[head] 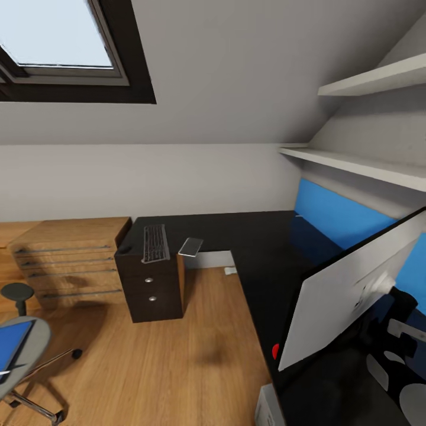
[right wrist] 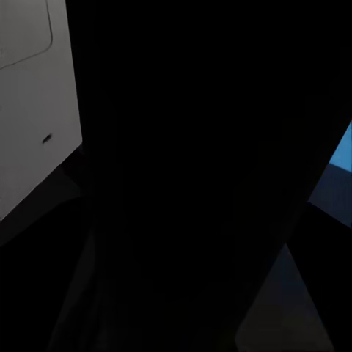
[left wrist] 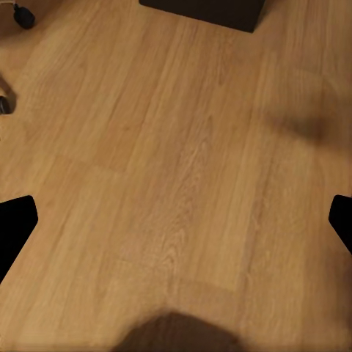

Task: In the bedroom, organize the workspace by keeping the computer under the desk, ensuring the monitor is on the desk, placing the keyboard on the desk next to the monitor, placing the mouse on the desk next to the keyboard, moving the folder from the swivel chair onto the desk next to the mouse, stacking the notebook on top of the folder with the pen on top of the notebook, and positioning the swivel chair next to the desk.

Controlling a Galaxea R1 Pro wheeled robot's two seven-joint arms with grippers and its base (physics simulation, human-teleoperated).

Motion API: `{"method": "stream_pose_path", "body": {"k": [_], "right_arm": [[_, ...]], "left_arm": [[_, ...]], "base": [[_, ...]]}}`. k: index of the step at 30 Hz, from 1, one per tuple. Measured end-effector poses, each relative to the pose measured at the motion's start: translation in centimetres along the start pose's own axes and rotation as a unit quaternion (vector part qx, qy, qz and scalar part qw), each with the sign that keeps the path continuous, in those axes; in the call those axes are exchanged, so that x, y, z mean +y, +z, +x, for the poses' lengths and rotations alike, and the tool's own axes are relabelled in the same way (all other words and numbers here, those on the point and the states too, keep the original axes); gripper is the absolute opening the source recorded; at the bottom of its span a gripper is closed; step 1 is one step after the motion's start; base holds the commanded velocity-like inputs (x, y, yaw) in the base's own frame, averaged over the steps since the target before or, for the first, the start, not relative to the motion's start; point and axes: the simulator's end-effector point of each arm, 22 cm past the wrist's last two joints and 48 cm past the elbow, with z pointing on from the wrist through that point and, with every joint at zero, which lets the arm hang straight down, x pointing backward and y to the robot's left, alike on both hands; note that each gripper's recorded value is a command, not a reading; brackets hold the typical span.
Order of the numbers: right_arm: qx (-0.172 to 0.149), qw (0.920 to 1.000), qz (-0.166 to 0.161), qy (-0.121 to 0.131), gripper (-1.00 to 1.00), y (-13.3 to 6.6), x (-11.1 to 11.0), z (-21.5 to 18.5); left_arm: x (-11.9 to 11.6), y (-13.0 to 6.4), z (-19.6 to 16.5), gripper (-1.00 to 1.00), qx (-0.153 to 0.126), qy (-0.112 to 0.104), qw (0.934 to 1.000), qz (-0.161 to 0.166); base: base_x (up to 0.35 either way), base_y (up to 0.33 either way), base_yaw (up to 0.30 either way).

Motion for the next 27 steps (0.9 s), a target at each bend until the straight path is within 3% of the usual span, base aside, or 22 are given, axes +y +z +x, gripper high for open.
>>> {"method": "stream_pose_path", "body": {"k": [19,24,27], "right_arm": [[-0.003,0.9999,-0.004,-0.01,-1.0,0.1,0.1,-0.3],[-0.003,0.9999,-0.006,-0.012,-1.0,0.1,0.3,-0.2],[-0.003,0.9999,-0.013,-0.009,-1.0,-0.3,1.5,-0.1]], "left_arm": [[0.0,0.0,0.0,1.0,0.0,0.0,1.0,0.0],[0.0,0.0,0.0,1.0,0.0,-0.001,1.0,-0.001],[0.0,0.0,0.0,1.0,0.0,-0.001,1.0,-0.001]], "base": [[-0.005,-0.002,0.15],[-0.23,-0.062,0.009],[-0.32,-0.018,0.001]]}}
